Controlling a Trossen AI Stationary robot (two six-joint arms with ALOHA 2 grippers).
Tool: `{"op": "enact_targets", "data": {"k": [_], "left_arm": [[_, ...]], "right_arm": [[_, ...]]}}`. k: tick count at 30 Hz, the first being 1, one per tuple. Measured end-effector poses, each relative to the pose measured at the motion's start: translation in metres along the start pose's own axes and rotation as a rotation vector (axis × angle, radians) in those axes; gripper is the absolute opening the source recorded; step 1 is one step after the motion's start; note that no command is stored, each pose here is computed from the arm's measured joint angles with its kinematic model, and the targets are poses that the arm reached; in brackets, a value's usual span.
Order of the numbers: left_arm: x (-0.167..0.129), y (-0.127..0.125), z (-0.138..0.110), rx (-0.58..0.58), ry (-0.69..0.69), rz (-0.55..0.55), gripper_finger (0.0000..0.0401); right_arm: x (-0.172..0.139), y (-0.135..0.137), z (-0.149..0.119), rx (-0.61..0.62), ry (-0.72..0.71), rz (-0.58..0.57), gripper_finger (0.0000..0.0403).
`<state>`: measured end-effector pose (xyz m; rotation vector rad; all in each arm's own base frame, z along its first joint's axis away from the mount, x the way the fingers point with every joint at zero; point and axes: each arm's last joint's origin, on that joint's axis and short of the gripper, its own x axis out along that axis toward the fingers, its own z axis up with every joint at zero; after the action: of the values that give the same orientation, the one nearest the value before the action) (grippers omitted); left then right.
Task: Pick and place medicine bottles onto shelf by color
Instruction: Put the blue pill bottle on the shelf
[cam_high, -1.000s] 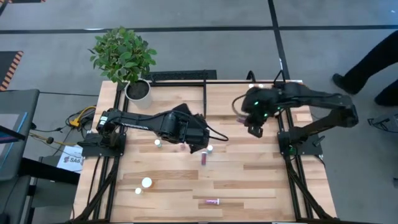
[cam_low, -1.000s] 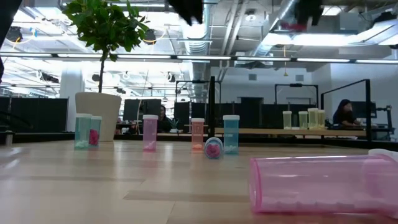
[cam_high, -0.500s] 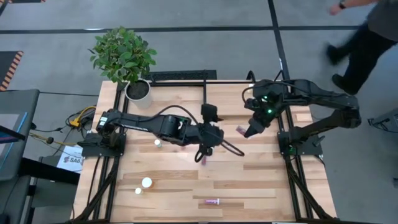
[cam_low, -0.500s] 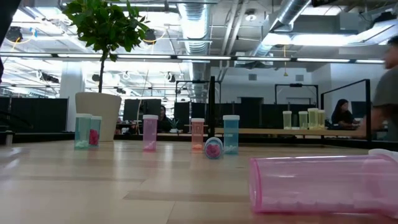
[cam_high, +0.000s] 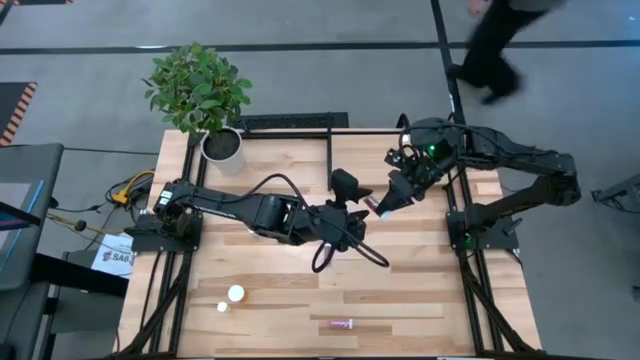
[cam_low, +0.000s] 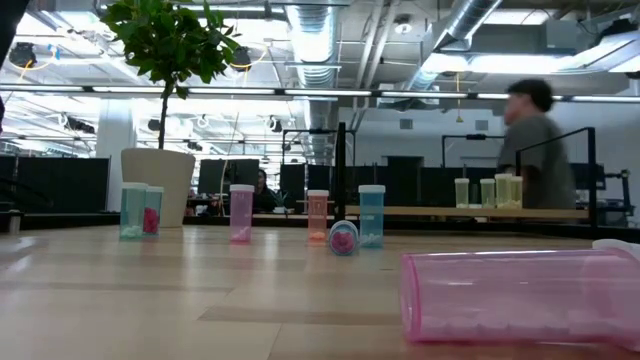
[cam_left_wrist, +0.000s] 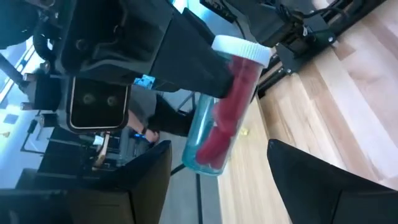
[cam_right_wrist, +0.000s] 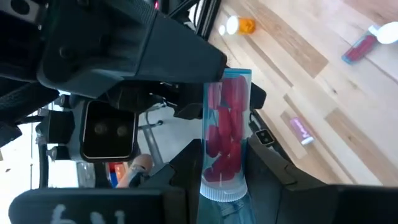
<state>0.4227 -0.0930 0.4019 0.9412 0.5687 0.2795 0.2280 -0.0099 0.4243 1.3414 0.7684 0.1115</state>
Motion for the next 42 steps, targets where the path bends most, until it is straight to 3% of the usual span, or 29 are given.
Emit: {"op": "enact_targets", "data": {"k": [10, 19, 23, 27, 33, 42], "left_arm": [[-0.001, 0.0, 0.001, -0.002, -0.01, 0.007, 0.0233], [-0.001, -0.001, 0.001, 0.003, -0.006, 0.002, 0.0103], [-0.002, -0.001, 0.002, 0.006, -0.008, -0.001, 0.0066], [-0.001, -0.001, 0.002, 0.006, -0.01, -0.003, 0.0065], [-0.001, -0.001, 0.002, -0.001, -0.013, -0.005, 0.0081], [-0.001, -0.002, 0.001, -0.092, -0.006, -0.018, 0.0077]], "right_arm": [[0.01, 0.0, 0.007, 0.01, -0.008, -0.003, 0.0119], [0.011, 0.0, 0.009, 0.011, 0.002, 0.007, 0.0119], [0.011, 0.0, 0.009, 0.013, 0.014, 0.012, 0.0119], [0.011, 0.0, 0.009, -0.019, 0.014, 0.012, 0.0119], [0.011, 0.0, 0.009, -0.176, 0.014, 0.015, 0.0133], [0.01, 0.001, 0.009, -0.384, 0.021, 0.03, 0.0235]]}}
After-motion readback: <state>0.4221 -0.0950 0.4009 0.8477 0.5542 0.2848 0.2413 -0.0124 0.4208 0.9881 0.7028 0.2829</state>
